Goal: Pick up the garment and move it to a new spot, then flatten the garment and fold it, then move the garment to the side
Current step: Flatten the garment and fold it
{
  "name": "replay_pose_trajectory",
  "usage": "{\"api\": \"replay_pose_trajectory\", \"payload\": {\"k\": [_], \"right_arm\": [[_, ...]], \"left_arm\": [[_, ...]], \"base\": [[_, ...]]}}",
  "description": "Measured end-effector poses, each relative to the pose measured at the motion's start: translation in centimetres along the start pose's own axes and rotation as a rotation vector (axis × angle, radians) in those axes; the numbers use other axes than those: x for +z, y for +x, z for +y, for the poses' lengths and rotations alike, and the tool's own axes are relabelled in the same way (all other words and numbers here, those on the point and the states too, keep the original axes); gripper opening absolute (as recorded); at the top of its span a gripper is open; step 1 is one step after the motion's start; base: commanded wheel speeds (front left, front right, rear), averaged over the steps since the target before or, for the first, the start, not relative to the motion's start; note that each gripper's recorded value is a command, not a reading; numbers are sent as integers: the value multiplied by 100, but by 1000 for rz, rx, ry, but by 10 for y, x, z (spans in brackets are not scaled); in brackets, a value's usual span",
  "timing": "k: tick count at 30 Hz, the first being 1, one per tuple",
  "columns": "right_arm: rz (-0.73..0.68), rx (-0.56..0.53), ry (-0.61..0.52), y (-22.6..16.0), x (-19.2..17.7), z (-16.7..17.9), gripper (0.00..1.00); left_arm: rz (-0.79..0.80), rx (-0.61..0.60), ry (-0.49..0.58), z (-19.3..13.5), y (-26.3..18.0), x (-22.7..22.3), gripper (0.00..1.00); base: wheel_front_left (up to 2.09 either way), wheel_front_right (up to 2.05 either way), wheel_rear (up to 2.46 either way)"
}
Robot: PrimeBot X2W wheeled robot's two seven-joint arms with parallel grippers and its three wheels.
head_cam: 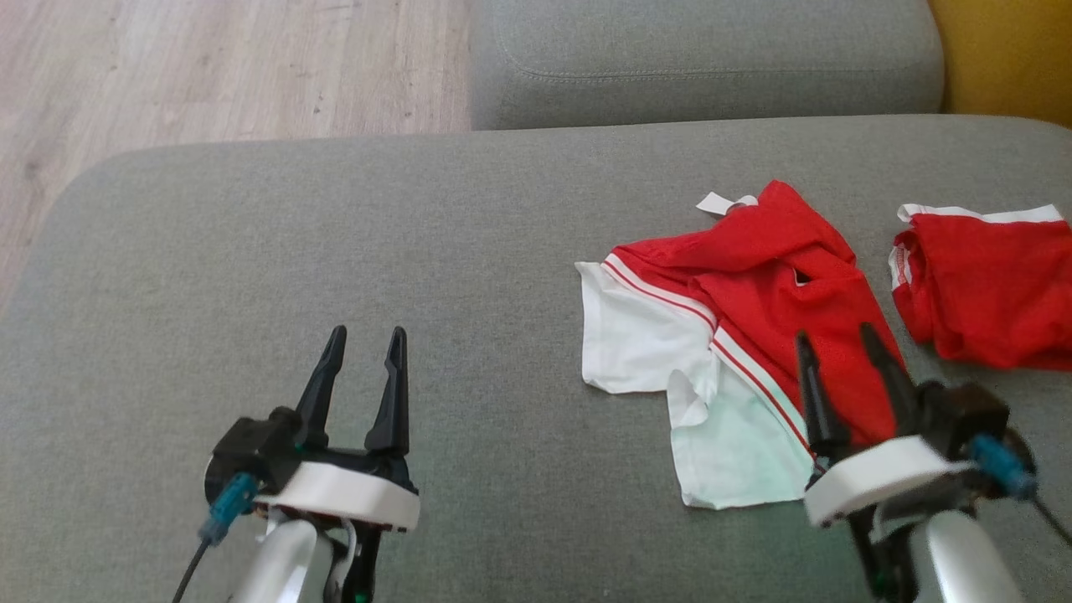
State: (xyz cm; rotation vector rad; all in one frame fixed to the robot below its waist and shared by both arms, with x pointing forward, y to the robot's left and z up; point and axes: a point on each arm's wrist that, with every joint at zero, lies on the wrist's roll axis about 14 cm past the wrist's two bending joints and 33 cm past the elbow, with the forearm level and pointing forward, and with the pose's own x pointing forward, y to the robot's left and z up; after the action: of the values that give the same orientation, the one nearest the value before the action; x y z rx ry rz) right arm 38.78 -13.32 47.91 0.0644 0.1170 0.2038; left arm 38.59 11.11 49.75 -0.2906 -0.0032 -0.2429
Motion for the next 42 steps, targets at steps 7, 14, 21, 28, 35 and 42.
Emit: {"api": "replay_pose_trajectory", "payload": {"k": [7,14,21,28,35,42], "right_arm": [[-1,73,80,-15,-17,30,100],[24,196,32,3,-15,67,100],[255,362,-110,36,-45,115,100],[534,410,-224,51,-102,116,100],[634,463,-270,67,-119,129,100],[644,501,-256,78,-118,141,0]], "left_arm": [[10,14,-9,2,-9,-5,100],[22,44,-13,11,-14,-9,100],[27,68,-12,21,-12,-10,100],[36,89,-12,28,-9,-11,100],[28,110,-15,38,-2,-6,100],[38,113,-39,37,-1,-11,100]], "base": [[0,0,0],[0,0,0],[0,0,0],[0,0,0],[0,0,0],[0,0,0]]}}
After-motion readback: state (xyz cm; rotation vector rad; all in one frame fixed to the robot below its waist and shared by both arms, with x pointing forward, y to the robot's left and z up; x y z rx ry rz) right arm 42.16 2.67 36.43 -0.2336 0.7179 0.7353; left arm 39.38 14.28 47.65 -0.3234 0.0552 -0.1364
